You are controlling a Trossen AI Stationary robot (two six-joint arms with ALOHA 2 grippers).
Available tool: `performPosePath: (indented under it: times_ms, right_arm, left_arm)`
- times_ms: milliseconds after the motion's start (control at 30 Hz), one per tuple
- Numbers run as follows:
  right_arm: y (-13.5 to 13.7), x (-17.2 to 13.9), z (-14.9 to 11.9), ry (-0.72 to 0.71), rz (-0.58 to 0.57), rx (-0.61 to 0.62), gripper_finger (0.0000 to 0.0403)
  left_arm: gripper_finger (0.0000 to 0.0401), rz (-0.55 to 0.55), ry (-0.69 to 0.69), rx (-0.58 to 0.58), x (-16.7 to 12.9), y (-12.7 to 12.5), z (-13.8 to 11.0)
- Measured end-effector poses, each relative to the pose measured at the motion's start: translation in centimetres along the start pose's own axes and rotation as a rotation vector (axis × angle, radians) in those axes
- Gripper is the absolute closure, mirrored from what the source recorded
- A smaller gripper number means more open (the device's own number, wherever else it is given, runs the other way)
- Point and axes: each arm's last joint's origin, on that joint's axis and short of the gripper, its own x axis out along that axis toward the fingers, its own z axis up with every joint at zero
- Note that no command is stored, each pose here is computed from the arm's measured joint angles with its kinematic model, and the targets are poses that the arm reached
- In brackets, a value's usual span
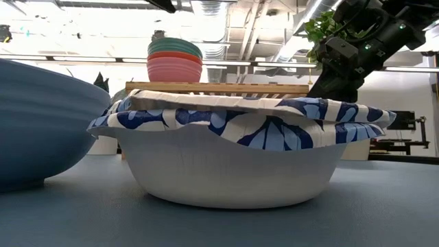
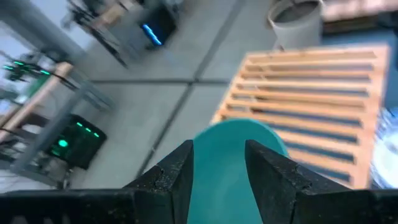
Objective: Place and stack bowls onto a shelf
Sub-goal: Stack the green bowl on top of the orange bowl on the shelf
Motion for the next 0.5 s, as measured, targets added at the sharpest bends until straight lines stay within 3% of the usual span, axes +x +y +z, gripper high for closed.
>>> performPosePath:
  times_ms: [267,500]
  right_arm:
    - [0.0,0.0,0.0,0.000,0.000,0.004,0.0177]
    - [0.0,0.0,0.0,0.000,0.000,0.018,0.0177]
  left_arm:
    - [0.0272,0.140,-0.232,-0.172,0.8,-1.8,-4.3]
    - [0.0272,0.131,-0.161,-0.207,2.3,-3.4,-6.8]
